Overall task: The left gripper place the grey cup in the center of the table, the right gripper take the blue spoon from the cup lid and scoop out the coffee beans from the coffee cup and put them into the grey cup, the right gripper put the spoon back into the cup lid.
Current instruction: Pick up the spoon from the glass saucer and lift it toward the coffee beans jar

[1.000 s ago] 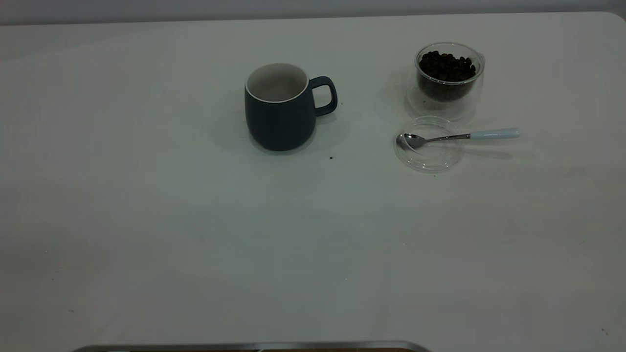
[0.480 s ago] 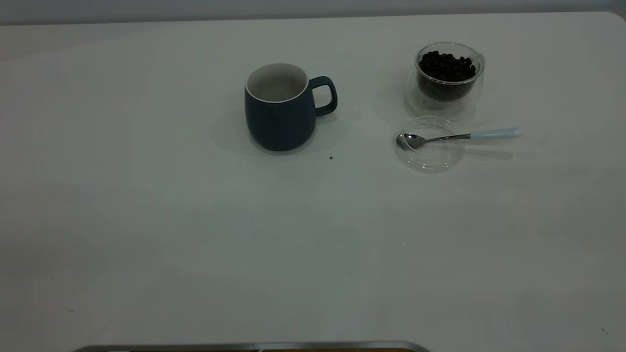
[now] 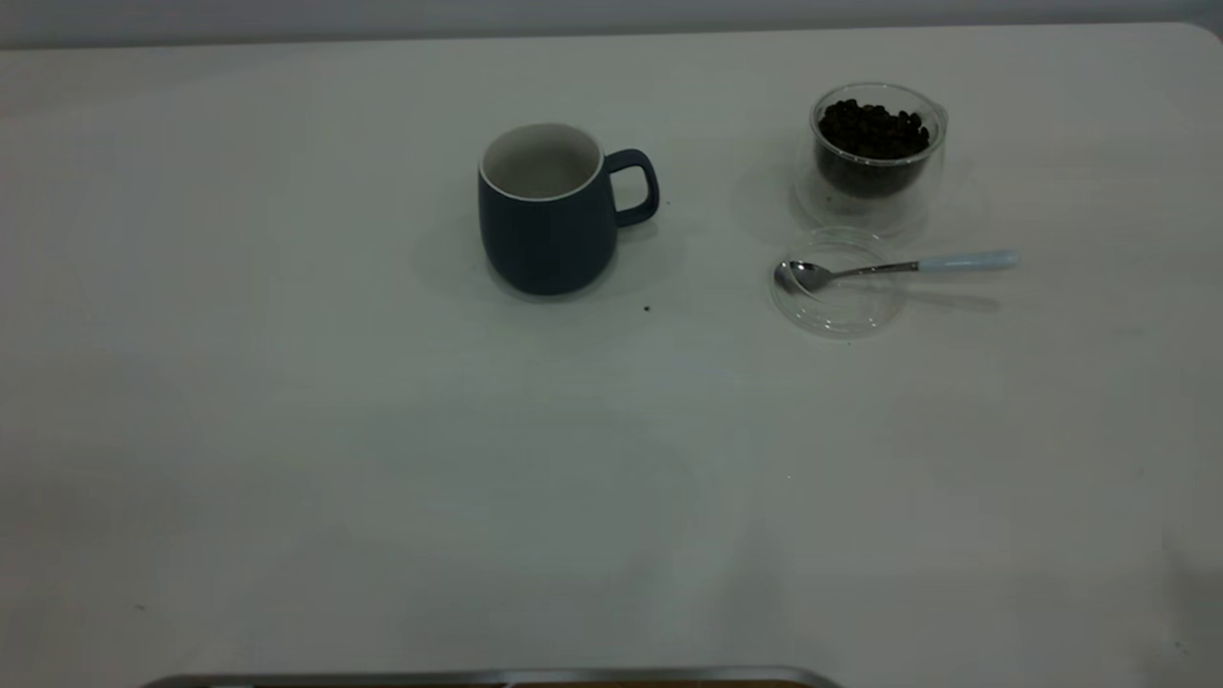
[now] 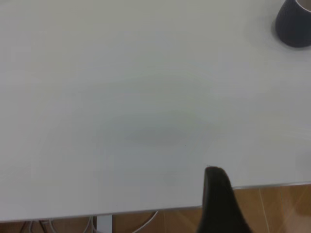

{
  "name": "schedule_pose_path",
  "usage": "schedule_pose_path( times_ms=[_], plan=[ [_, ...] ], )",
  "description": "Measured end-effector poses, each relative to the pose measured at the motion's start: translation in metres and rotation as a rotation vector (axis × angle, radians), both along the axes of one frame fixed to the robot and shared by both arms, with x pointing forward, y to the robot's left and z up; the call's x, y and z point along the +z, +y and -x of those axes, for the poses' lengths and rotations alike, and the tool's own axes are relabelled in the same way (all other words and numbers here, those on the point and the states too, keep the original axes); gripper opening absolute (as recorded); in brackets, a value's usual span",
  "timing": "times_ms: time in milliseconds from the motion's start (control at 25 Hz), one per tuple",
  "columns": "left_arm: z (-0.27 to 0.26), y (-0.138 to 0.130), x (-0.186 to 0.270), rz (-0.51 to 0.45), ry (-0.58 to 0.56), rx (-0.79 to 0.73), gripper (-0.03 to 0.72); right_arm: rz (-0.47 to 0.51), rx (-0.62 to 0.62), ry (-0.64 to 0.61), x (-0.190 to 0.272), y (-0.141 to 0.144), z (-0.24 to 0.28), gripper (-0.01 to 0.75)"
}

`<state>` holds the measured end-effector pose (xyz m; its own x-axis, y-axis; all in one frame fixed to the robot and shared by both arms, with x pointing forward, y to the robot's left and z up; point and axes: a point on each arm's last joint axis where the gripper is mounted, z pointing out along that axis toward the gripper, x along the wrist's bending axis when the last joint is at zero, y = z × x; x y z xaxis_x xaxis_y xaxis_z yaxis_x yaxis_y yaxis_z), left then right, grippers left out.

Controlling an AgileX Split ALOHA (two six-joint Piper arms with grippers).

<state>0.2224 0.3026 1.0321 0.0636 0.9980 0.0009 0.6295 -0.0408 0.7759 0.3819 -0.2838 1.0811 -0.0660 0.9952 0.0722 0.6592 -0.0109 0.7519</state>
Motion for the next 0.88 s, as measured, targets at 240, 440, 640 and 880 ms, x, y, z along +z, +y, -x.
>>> schedule_pose_path(
  times_ms=[240, 440, 640, 880],
  plan=[
    [0.000, 0.000, 0.000, 0.000, 0.000, 0.000, 0.517, -0.124, -0.052, 0.215, -0.062, 0.012, -0.080, 0.585],
    [0.000, 0.000, 0.000, 0.000, 0.000, 0.000, 0.517, -0.176, -0.060, 0.389, -0.115, 0.021, -0.126, 0.585],
    [0.000, 0.000, 0.000, 0.000, 0.000, 0.000, 0.517, -0.273, -0.034, 0.434, -0.140, 0.024, -0.159, 0.585],
    [0.000, 0.000, 0.000, 0.000, 0.000, 0.000, 0.517, -0.498, -0.023, 0.428, -0.150, -0.016, -0.180, 0.585]
  ],
)
